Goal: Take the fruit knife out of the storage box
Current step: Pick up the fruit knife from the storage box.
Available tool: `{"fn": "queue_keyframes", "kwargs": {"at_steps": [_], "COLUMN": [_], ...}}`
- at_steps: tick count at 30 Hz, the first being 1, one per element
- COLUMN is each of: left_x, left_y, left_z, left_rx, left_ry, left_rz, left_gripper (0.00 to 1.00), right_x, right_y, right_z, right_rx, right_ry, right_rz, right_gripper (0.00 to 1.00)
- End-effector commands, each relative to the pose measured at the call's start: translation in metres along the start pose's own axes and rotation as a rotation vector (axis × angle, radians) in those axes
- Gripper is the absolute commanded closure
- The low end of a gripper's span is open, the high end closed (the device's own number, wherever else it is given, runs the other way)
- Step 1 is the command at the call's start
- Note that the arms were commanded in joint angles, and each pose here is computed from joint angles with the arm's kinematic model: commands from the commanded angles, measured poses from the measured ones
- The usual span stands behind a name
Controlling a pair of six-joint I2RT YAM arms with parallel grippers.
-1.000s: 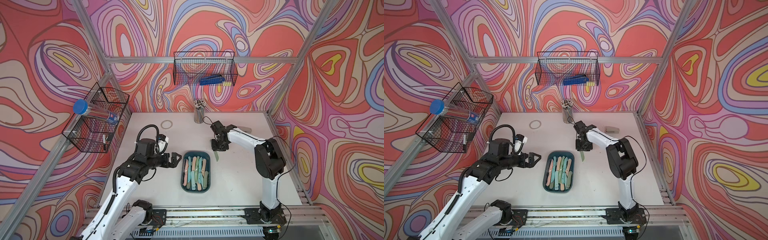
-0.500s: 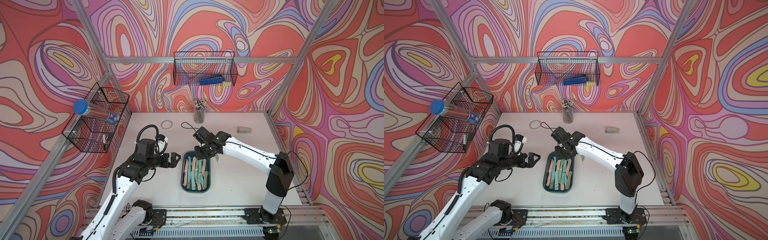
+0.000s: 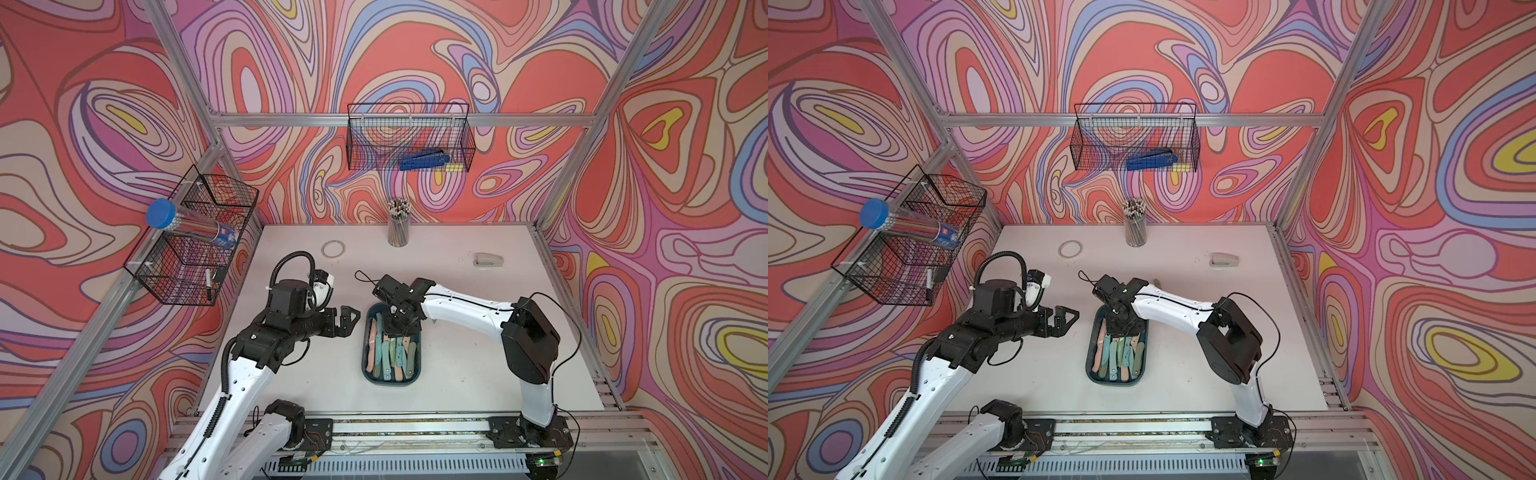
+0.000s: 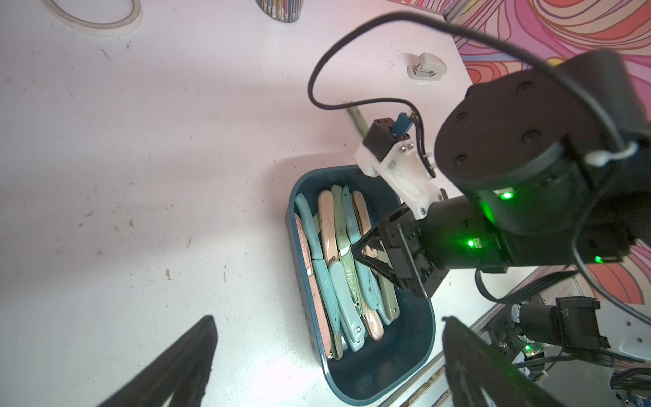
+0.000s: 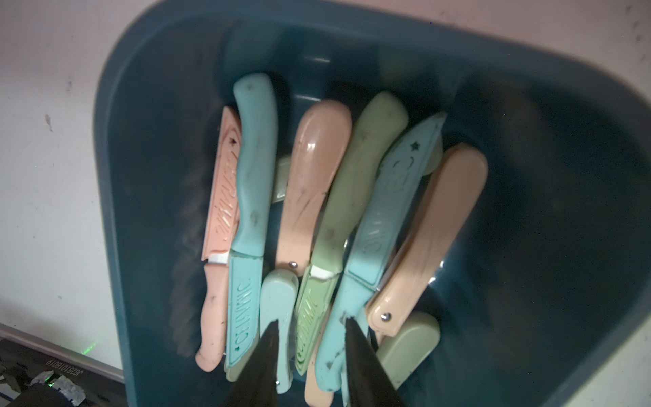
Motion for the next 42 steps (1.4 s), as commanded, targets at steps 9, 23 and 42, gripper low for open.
{"fn": "queue_keyframes", "kwargs": {"at_steps": [9,23,42], "left_x": [0.001,0.0,0.001], "left_y": [0.006,0.006,0.006], "left_z": [-0.003,-0.002,-0.002], "left_rx": [0.001,-0.007,-0.008], "left_ry": [-0.024,-0.025,-0.026], "left_rz": [-0.001,-0.004,0.0], "left_gripper": [0.01,0.01,0.01], "right_x": [0.0,-0.005,-0.021], "right_y": [-0.046,-0.054,0.021], "right_z": [-0.006,-0.004,0.008], "right_rx": [0.073,0.067,-0.017], "right_ry": [-0.015,-0.008,-0.012], "right_rz": [0.042,0.033,-0.132], "right_gripper": [0.7,0.89,0.98]}}
Point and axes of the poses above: each gripper's point midway between its finger pads, its own y axis back along the fingers, its own z axis along the line the jaws close on, x = y × z, the point moved 3 cm from there along y, back along the fingers, and after that the axes turned 3 degrees about y, right-handed, at the moved point
